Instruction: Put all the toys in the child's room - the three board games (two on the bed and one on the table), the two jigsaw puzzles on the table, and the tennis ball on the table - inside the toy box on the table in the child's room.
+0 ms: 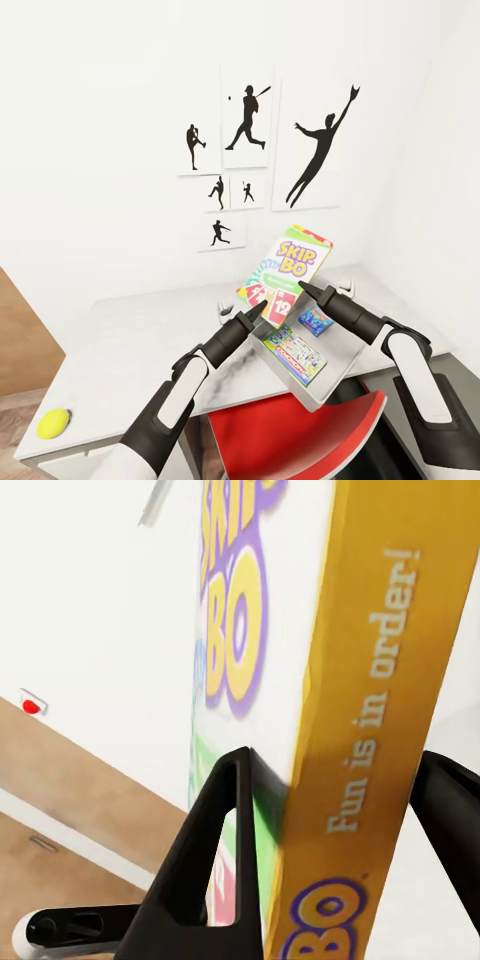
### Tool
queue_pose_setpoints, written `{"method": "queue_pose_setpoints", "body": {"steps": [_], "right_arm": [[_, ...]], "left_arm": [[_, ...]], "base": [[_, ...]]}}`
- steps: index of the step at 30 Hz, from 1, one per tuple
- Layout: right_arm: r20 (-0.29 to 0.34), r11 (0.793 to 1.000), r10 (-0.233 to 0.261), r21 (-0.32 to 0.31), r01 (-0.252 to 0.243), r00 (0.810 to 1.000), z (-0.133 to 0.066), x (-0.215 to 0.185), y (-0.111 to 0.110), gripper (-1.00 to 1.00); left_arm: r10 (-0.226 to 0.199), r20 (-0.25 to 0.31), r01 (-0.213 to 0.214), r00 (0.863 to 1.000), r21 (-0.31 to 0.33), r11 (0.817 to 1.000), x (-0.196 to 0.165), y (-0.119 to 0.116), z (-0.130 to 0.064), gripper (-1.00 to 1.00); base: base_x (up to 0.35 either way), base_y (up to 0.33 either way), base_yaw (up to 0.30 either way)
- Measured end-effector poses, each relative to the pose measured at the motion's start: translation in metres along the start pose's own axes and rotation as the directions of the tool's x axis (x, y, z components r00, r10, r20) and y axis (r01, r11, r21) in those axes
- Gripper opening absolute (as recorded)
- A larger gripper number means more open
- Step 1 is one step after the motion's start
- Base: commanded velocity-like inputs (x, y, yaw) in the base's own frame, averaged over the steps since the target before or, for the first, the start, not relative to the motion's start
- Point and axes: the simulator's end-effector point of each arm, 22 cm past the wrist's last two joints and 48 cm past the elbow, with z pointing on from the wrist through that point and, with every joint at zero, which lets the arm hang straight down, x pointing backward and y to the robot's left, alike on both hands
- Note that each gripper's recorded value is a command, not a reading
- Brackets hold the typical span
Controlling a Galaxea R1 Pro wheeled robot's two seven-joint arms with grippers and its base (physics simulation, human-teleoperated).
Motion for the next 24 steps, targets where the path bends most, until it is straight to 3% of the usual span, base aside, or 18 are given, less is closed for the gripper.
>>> {"method": "queue_pose_setpoints", "body": {"steps": [11, 12, 24], "right_arm": [[0.001, 1.0, -0.001, 0.0, 0.001, 1.0, -0.0004, -0.0006, 0.0, -1.0], [0.001, 1.0, -0.001, 0.0, 0.001, 1.0, -0.0004, -0.0006, 0.0001, -1.0], [-0.001, 1.0, -0.009, 0.01, 0.009, 1.0, -0.001, -0.0012, -0.0023, -1.0]], "left_arm": [[0.001, -0.001, -0.001, 1.0, 0.001, 1.0, 0.0001, -0.0002, 0.0006, -1.0], [0.002, -0.001, -0.002, 1.0, 0.002, 1.0, 0.0001, -0.0003, 0.0006, 1.0], [0.001, 0.0, -0.001, 1.0, 0.002, 1.0, -0.0012, -0.0004, 0.0006, 1.0]], "base": [[0.0, 0.0, 0.0], [0.0, 0.0, 0.0], [0.0, 0.0, 0.0]]}}
